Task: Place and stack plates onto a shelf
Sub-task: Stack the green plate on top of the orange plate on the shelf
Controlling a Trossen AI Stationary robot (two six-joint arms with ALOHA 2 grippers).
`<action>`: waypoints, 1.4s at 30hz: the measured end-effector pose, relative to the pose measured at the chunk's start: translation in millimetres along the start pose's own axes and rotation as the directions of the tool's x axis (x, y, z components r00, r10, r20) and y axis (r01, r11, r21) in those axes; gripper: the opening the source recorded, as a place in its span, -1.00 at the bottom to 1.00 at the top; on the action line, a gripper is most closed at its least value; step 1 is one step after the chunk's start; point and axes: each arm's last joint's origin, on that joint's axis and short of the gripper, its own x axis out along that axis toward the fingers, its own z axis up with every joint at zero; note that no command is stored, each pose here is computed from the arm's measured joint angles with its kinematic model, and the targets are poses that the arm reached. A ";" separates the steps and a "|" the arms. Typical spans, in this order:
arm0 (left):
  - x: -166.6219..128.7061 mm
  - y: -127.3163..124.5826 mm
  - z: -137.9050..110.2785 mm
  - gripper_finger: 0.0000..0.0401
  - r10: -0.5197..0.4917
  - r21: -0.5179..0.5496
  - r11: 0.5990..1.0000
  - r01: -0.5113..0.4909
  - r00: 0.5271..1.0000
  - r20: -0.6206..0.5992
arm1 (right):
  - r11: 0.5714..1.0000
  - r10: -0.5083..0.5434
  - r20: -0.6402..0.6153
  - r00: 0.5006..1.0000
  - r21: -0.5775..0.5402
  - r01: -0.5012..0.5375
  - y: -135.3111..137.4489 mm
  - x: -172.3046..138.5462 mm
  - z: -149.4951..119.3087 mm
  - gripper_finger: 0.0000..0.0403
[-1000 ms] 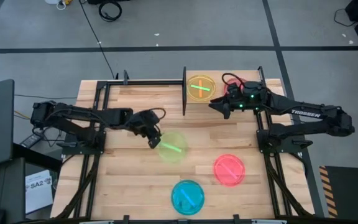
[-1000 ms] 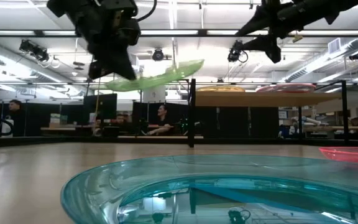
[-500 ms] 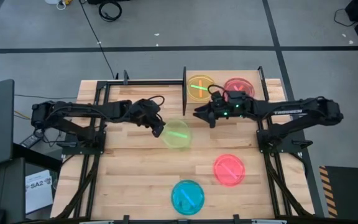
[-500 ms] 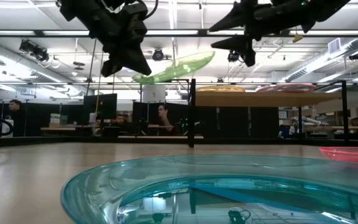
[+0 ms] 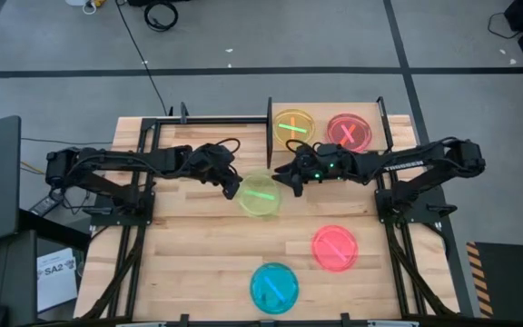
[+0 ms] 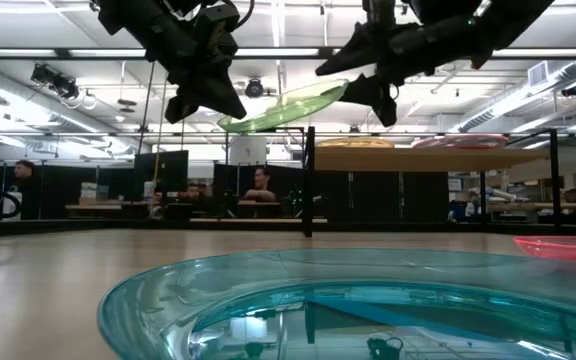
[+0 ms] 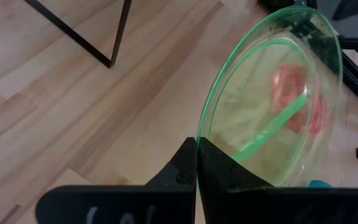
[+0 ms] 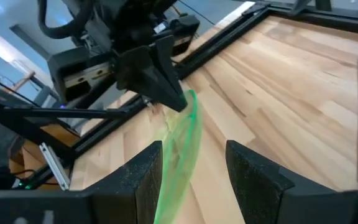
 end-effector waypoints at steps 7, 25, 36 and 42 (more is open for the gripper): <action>0.0 -0.2 0.2 -0.97 -0.002 0.000 1.000 0.002 1.000 0.002 | 1.000 0.001 0.008 1.000 -0.004 -0.001 3.6 0.7 -2.0 -0.13; 0.0 -0.9 2.1 -0.97 0.000 -0.028 1.000 0.001 1.000 0.027 | 1.000 0.010 0.009 1.000 -0.005 -0.010 4.8 0.9 -2.0 -0.47; -0.1 -2.8 4.9 -0.97 -0.021 -0.028 0.999 0.022 0.998 0.057 | 1.000 0.007 0.007 1.000 -0.005 -0.007 4.5 0.9 -2.3 -0.66; -0.1 -2.8 4.8 -0.97 -0.021 -0.028 0.999 0.023 0.998 0.056 | 1.000 -0.007 0.007 1.000 -0.004 0.007 3.7 0.9 -2.8 -0.76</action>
